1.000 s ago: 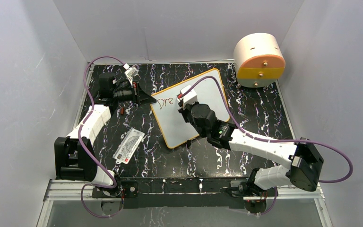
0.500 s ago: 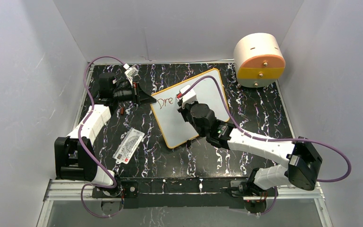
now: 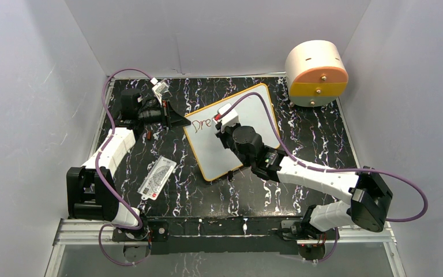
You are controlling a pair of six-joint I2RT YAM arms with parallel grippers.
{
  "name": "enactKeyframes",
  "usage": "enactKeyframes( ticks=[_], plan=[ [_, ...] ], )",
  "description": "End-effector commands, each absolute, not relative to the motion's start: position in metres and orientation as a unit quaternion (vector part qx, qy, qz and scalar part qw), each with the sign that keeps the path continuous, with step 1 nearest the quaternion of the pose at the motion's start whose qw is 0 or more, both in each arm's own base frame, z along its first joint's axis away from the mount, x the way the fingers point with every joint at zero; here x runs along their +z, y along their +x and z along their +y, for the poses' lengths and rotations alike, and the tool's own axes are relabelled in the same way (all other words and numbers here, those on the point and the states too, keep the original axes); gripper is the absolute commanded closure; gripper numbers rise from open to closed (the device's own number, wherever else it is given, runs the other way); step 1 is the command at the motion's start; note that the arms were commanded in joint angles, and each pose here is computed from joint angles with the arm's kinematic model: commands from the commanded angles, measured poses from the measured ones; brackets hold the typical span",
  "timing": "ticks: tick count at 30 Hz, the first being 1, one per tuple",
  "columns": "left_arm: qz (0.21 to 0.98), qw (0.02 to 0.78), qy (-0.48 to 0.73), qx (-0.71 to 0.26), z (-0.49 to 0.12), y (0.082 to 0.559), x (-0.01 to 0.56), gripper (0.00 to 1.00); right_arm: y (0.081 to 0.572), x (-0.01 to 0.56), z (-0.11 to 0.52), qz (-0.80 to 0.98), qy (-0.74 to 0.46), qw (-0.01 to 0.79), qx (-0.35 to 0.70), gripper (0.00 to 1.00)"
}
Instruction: Write a sentence on the whiteboard
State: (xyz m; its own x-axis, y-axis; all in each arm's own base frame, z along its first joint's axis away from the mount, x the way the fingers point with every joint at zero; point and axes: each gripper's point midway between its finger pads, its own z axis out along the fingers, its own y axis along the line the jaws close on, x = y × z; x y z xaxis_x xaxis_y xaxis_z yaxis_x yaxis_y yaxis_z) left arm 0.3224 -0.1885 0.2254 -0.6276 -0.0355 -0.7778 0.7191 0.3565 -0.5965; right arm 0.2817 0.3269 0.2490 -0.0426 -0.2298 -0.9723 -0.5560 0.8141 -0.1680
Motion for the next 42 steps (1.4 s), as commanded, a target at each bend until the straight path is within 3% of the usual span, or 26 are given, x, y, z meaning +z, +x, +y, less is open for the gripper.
enactKeyframes(
  ticks=[1, 21, 42],
  plan=[
    [0.753, 0.33, 0.224, -0.523, -0.194, 0.314, 0.209, 1.0, 0.282, 0.266, 0.336, 0.694, -0.275, 0.647, 0.153, 1.0],
    [0.753, 0.333, 0.227, -0.52, -0.194, 0.316, 0.209, 1.0, 0.271, 0.239, 0.317, 0.724, -0.3, 0.608, 0.127, 1.0],
    [0.751, 0.333, 0.231, -0.522, -0.195, 0.315, 0.21, 1.0, 0.289, 0.258, 0.315, 0.707, -0.266, 0.645, 0.114, 1.0]
  ],
)
